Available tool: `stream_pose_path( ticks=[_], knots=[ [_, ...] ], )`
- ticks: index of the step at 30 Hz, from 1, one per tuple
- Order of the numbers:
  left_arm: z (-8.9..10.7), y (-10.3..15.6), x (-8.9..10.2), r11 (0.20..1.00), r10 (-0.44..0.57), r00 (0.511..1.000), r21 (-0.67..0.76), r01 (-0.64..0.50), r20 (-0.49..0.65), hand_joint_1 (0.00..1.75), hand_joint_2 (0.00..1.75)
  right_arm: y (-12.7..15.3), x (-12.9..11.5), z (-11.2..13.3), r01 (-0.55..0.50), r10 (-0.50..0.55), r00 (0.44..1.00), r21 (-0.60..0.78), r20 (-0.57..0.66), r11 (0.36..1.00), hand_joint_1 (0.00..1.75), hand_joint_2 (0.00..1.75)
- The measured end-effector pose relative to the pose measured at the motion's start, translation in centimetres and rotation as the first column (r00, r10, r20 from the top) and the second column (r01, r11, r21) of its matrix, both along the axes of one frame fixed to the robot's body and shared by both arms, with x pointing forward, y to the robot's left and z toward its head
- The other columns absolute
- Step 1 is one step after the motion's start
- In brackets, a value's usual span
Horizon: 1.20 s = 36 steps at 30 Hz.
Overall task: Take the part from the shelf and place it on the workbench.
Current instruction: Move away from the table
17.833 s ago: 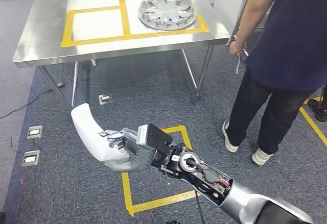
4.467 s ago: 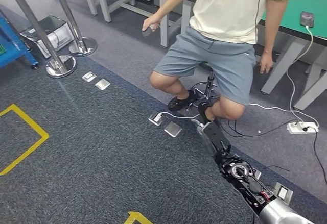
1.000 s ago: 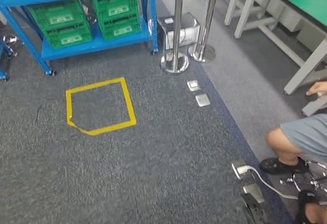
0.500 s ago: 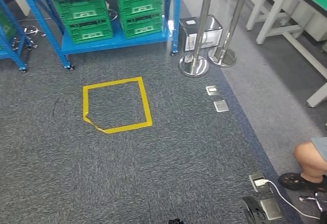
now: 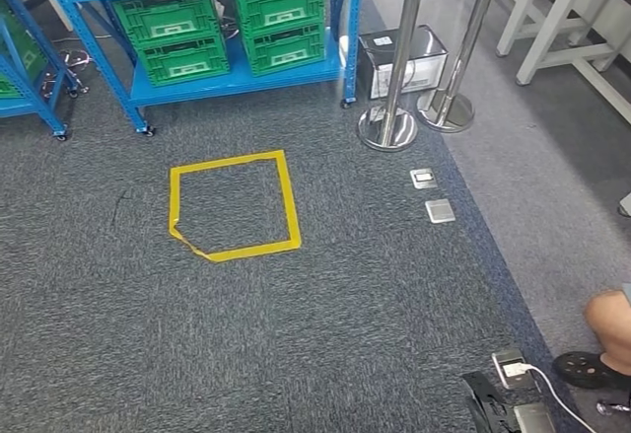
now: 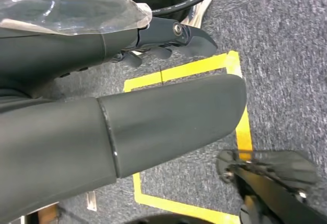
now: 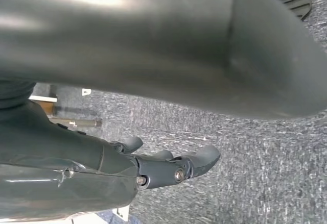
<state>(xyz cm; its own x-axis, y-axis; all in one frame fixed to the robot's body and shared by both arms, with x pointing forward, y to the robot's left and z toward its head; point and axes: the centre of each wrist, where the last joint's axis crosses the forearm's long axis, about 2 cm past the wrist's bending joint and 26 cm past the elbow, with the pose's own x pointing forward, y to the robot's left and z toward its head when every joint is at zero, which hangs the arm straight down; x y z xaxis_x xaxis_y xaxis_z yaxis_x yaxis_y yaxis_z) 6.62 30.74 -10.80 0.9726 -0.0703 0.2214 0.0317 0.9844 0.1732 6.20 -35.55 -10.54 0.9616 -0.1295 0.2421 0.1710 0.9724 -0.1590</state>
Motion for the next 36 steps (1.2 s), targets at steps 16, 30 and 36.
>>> stream_pose_path(
  ticks=[16,30,36],
  knots=[
    [0.02,0.23,0.11,1.000,0.005,1.000,-0.006,-0.005,0.002,0.00,0.00,0.08,0.17,0.02,0.008,-0.008,1.000,0.008,0.021,1.000,0.00,0.00],
    [0.02,0.24,0.11,1.000,-0.002,1.000,-0.005,0.002,-0.002,0.00,0.00,0.17,0.05,-0.01,0.010,-0.011,1.000,0.010,0.021,1.000,0.00,0.00],
    [0.07,0.34,0.38,1.000,-0.001,1.000,-0.002,0.001,0.000,0.00,0.00,0.31,-0.11,-0.05,0.010,-0.011,1.000,0.012,0.019,1.000,0.00,0.00]
  ],
)
